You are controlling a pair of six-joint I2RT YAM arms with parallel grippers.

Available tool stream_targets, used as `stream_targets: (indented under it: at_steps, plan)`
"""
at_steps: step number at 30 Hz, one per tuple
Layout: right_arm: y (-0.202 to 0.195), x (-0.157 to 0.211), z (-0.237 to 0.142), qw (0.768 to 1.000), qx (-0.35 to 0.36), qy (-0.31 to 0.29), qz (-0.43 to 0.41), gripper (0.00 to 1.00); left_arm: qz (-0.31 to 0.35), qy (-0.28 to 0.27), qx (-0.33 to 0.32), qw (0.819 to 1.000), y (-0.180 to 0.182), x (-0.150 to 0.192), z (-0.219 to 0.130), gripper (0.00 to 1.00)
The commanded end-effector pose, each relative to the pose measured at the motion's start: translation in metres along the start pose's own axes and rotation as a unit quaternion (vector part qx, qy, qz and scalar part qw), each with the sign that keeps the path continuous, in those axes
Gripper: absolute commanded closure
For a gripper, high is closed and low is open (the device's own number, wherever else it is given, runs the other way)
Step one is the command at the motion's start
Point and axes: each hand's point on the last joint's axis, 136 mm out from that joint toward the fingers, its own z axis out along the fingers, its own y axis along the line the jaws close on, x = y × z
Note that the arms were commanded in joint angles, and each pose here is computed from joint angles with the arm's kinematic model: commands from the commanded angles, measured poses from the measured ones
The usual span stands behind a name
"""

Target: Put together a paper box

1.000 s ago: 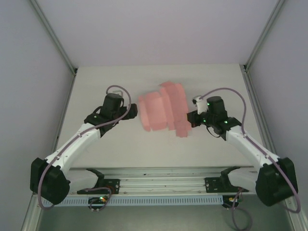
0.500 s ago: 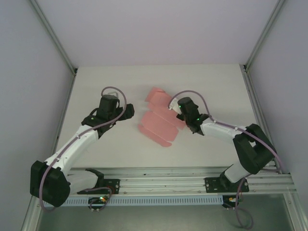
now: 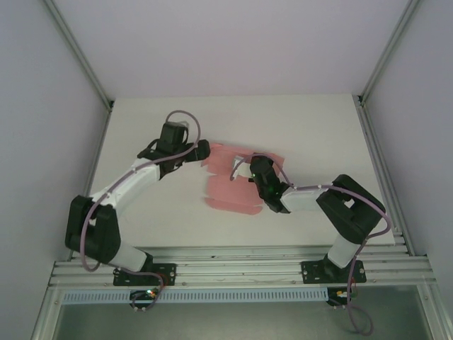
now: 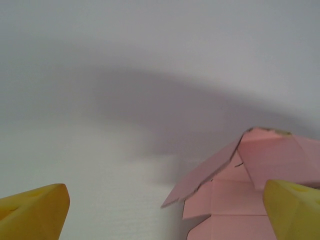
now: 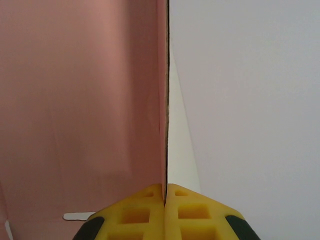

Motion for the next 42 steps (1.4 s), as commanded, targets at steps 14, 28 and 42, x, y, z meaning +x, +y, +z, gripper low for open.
stream_targets:
  at_steps: [14,28,42]
  plan:
    - [-0.001,-0.013,-0.013,0.995,-0.034,-0.030,0.090,1.00,0.058,0.041,0.082,0.994,-0.050,0.023,0.060,0.00]
    - [-0.009,0.004,-0.027,0.987,-0.042,-0.027,0.154,1.00,0.036,-0.004,0.094,0.995,-0.037,0.030,0.003,0.00]
    - [-0.004,0.013,-0.026,0.984,-0.058,-0.016,0.168,1.00,-0.081,-0.032,-0.032,0.996,0.081,0.065,-0.023,0.00]
